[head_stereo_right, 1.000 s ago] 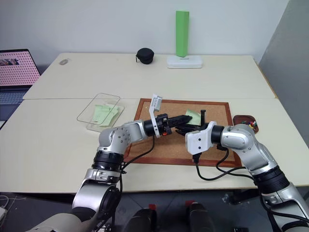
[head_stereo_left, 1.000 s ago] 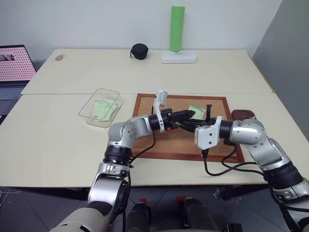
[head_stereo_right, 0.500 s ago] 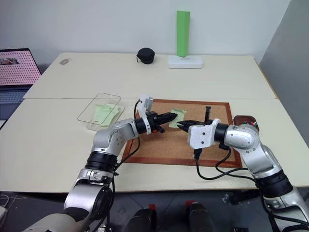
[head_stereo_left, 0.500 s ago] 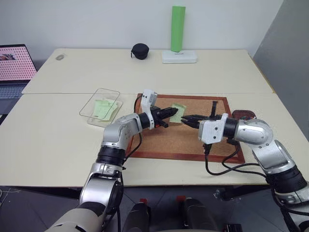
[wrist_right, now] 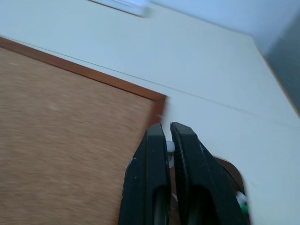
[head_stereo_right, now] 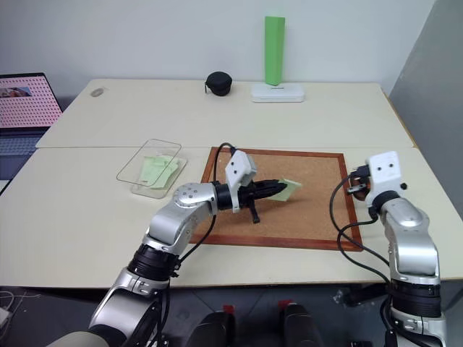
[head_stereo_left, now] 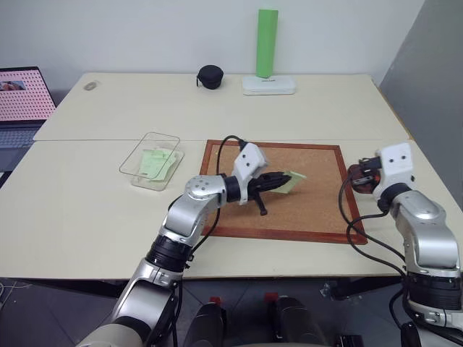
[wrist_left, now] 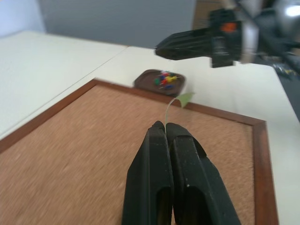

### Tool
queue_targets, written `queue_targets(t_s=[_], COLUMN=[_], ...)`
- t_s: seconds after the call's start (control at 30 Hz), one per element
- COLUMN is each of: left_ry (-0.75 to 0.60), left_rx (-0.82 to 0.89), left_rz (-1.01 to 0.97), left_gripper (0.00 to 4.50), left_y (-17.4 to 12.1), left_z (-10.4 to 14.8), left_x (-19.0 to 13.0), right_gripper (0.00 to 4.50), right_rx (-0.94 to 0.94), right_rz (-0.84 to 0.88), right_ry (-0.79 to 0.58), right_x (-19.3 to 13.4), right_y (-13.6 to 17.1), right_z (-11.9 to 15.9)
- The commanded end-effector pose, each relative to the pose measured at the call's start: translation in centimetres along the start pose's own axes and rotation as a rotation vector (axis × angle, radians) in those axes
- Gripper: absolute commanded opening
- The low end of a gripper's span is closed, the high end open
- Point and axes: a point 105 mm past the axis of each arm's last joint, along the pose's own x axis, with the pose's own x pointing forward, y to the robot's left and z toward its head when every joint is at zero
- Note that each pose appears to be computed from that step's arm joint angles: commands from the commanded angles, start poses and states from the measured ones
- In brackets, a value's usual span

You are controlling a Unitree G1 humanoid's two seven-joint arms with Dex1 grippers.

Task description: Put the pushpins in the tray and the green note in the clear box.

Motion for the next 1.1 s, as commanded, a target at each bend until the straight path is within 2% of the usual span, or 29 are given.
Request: queue_targets(t_s=[0.03, 0.5, 0.87, 0.97, 1.0, 1.1], left_ry=[-0.041, -0.029, -0.016, -0.014, -0.014, -0.015], left_rx=[0.076, 0.068, 0.068, 0.069, 0.07, 0.072], left_rz=[-0.018, 0.0, 0.02, 0.022, 0.023, 0.024], left_gripper=[0.06, 0.06, 0.0, 0.0, 0.0, 0.0], left_y=[-0.6, -0.4, -0.1, 0.0, 0.1, 0.2], left_z=[1.4, 0.7, 0.5, 0.5, 0.5, 0.6], left_x=[0.7, 1.0, 0.6, 0.7, 0.7, 0.7], right_gripper=[0.0, 0.0, 2.8, 3.47, 3.55, 4.3], right_rx=[0.065, 0.146, 0.185, 0.188, 0.19, 0.211], right_rz=[-0.06, -0.025, -0.022, -0.018, -0.016, -0.007], right_ry=[-0.003, 0.022, 0.019, 0.022, 0.025, 0.033], right_x=[0.4, 4.2, 4.9, 4.9, 4.9, 4.8], right_y=[-1.8, -2.4, -2.3, -2.3, -2.2, -2.0], right_z=[0.5, -0.2, -0.2, -0.3, -0.4, -0.6])
